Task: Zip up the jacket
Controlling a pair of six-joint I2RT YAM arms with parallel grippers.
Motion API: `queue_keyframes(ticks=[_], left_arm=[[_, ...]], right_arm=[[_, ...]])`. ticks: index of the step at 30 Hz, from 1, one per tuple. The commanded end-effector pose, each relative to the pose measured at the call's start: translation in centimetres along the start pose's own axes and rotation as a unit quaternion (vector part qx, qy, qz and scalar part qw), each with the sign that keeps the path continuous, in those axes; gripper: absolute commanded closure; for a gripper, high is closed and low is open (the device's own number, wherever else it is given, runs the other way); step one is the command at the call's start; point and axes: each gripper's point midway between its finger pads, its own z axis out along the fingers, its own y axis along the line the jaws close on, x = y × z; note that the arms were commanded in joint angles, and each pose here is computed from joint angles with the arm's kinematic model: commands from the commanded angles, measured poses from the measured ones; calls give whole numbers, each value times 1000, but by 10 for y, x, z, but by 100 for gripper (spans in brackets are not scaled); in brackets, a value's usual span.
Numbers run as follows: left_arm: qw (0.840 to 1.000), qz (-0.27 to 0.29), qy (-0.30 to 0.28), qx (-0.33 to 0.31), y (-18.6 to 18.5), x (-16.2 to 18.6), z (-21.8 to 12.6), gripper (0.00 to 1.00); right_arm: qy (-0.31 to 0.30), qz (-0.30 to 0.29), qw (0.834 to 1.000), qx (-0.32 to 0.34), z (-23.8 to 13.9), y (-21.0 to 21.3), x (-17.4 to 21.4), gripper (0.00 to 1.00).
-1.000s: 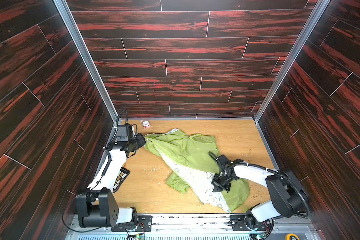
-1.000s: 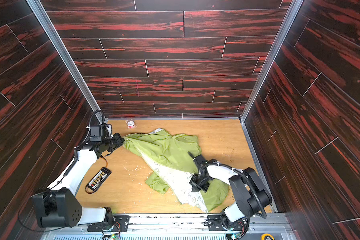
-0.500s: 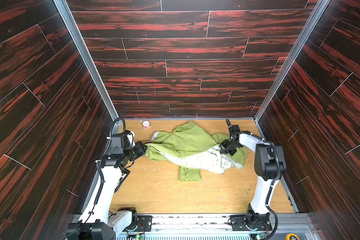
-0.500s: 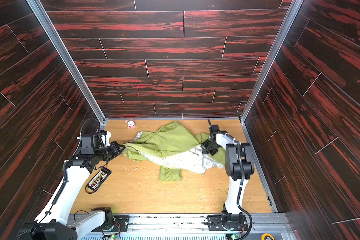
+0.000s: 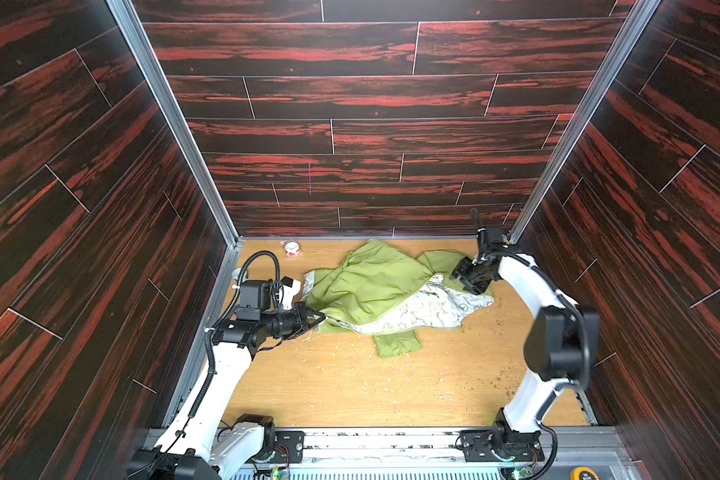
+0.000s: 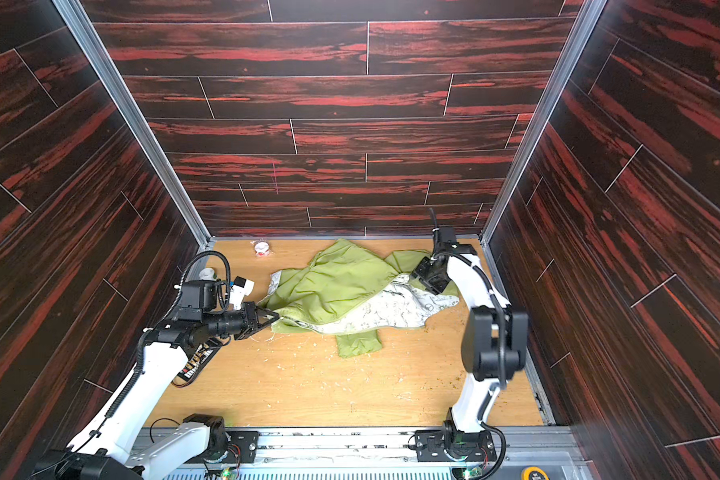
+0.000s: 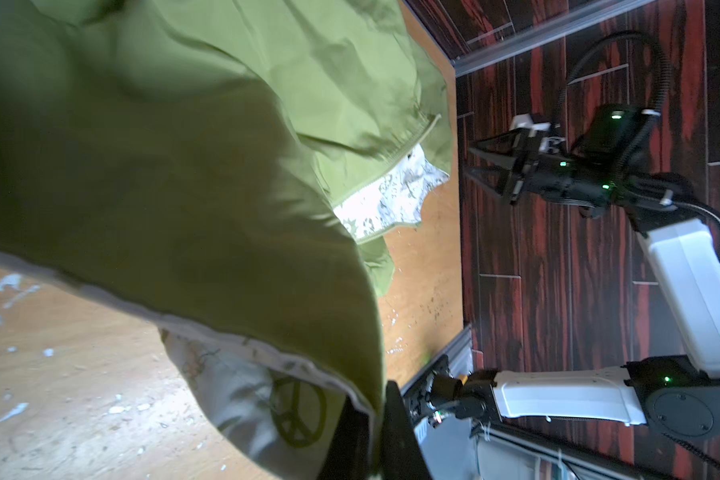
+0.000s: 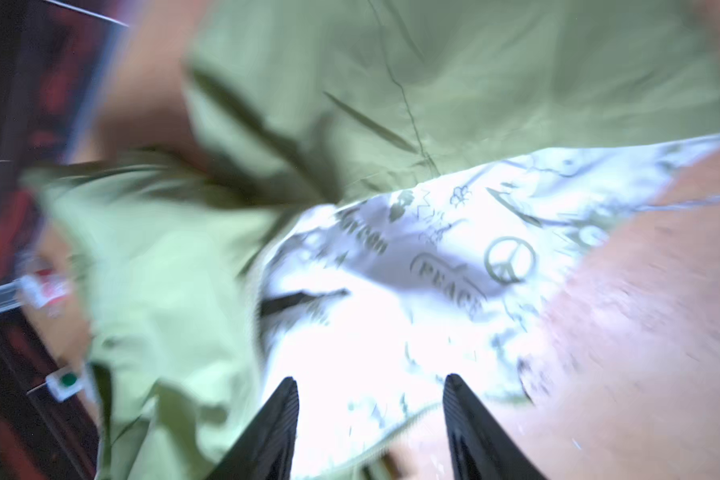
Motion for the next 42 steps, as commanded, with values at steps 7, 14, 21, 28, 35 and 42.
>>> queue_keyframes(ticks=[7,14,21,28,35,42], left_arm=[[1000,-1,5,10,-3,3,1,100],[999,6,-12,-36,10,2,-4,100],[999,10,-20,-35,8,-2,-5,100],[999,22,-25,-32,2,-6,-7,100],[998,24,-46,-19,-3,-15,-7,100],[999,24,-45,-12,-6,-16,-7,100]], right_arm=[[51,-111,988,-99,-36,74,89,40],[166,-122,963,-177,7,144,190,38],[262,-72,926,-263,13,200,254,35],[324,-17,901,-287,1,222,286,35],[374,46,878,-295,0,227,311,35],[387,68,869,-302,7,239,323,33]])
